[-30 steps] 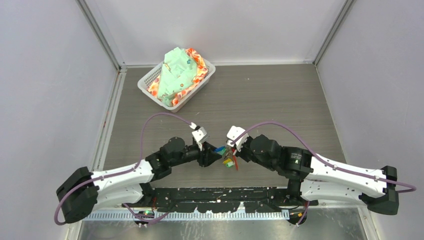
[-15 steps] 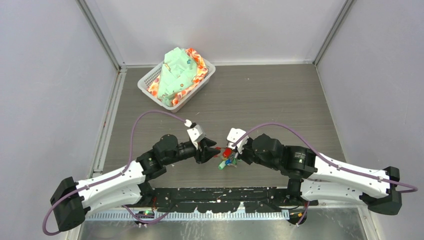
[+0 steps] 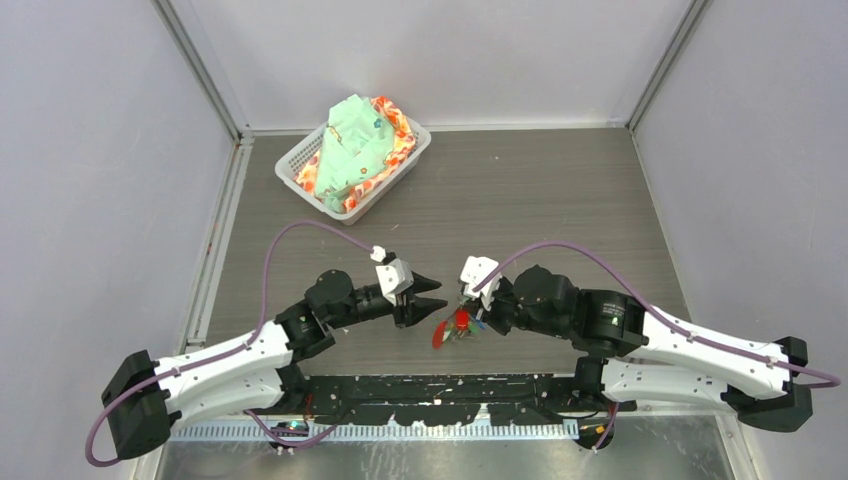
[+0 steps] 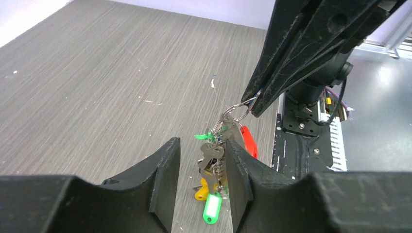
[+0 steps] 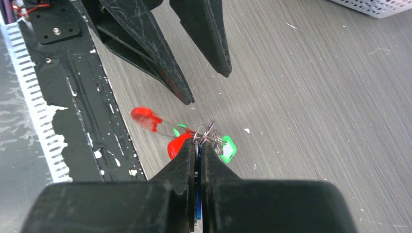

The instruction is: Remove the keys from the keyring

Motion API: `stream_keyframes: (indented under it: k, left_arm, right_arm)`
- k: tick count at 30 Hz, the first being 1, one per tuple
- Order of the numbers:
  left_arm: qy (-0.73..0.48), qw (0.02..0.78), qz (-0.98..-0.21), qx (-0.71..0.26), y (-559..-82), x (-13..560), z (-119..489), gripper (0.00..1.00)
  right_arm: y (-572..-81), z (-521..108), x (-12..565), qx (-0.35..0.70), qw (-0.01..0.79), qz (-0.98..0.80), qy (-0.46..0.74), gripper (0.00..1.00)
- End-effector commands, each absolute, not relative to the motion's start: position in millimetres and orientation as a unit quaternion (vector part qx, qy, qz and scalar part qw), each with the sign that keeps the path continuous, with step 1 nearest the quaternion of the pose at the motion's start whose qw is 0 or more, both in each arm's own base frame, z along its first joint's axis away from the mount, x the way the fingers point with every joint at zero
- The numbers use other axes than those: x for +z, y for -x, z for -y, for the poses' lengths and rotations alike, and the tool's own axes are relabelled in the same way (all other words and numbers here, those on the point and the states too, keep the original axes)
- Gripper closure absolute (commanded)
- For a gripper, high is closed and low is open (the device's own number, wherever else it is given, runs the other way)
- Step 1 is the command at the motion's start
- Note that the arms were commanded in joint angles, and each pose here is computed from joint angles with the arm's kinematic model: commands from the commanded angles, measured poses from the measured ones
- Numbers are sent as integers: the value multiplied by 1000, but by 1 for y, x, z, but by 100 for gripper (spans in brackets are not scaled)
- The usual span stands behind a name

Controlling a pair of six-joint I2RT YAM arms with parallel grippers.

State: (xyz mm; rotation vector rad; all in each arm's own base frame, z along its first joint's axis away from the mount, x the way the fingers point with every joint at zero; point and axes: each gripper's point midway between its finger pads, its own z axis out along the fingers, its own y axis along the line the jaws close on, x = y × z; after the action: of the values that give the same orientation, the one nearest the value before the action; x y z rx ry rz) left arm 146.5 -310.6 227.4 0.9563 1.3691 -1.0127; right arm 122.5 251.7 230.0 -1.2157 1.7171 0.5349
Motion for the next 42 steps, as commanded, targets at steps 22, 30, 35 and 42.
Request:
stream_keyframes:
  k: [22, 30, 35, 42]
  left_arm:
    - [-456, 583, -465, -486, -118, 258, 332, 65]
    - [-442, 587, -472, -487, -124, 253, 337, 69]
    - [-444, 585, -467, -492, -123, 253, 339, 69]
    - [-450, 580, -465, -495, -122, 248, 341, 76]
  right_arm:
    - [-104, -264, 284, 295, 474, -674, 484, 99]
    - [-104, -267, 282, 296, 470, -676, 484, 99]
    - [-105, -267, 282, 294, 469, -678, 484, 99]
    - [-107, -268, 284, 289, 471, -680, 482, 99]
